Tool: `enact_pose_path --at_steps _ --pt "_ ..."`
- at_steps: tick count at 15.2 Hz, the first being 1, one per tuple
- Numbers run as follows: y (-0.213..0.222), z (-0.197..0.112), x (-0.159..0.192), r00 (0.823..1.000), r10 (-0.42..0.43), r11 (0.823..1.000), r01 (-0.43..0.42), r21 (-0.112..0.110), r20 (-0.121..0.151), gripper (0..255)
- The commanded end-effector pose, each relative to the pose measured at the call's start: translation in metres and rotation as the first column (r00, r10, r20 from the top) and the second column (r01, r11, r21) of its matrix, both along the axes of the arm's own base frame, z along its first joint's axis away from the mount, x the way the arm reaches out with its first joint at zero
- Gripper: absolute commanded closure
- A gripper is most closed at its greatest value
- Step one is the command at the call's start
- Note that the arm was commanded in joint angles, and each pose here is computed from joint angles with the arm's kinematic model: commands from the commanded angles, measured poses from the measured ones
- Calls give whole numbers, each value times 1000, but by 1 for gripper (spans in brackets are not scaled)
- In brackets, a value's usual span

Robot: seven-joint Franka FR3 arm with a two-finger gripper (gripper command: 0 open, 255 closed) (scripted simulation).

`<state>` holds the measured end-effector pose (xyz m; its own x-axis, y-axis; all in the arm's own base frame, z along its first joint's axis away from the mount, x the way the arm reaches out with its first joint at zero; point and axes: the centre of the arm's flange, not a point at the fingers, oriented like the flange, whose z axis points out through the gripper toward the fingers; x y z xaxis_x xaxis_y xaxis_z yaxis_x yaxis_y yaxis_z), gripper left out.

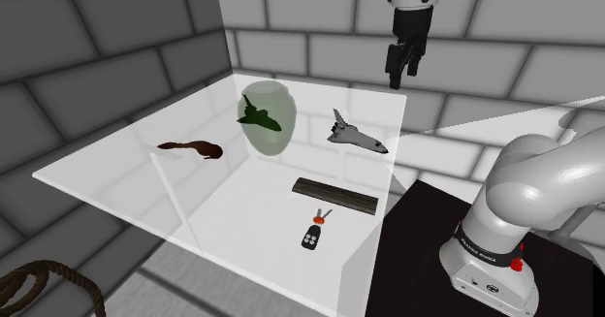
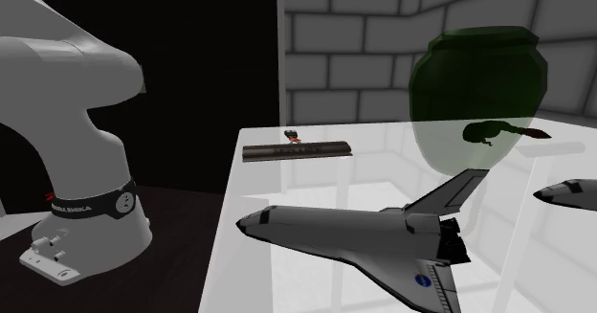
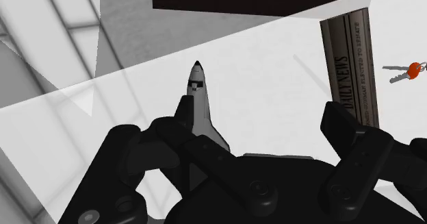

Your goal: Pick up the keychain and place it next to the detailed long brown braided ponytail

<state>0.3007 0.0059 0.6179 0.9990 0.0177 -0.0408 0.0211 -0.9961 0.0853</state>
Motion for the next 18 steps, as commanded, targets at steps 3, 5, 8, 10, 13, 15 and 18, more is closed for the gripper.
enact_pose_path --at_steps 3,5,8,10,13,15,18 --pt "20 -16 -3 1000 -14 1000 14 5 4 0" --pt "40 -32 -6 1000 -28 1000 28 11 8 0" --pt "70 -56 -10 999 -49 999 49 19 14 0" --pt "90 -71 -12 998 -63 998 63 24 18 0" --pt "121 -95 -15 996 -85 996 84 33 23 0" --pt "141 -110 -16 995 -99 994 98 38 27 0" --pt "172 -133 -18 992 -120 992 118 47 32 0"
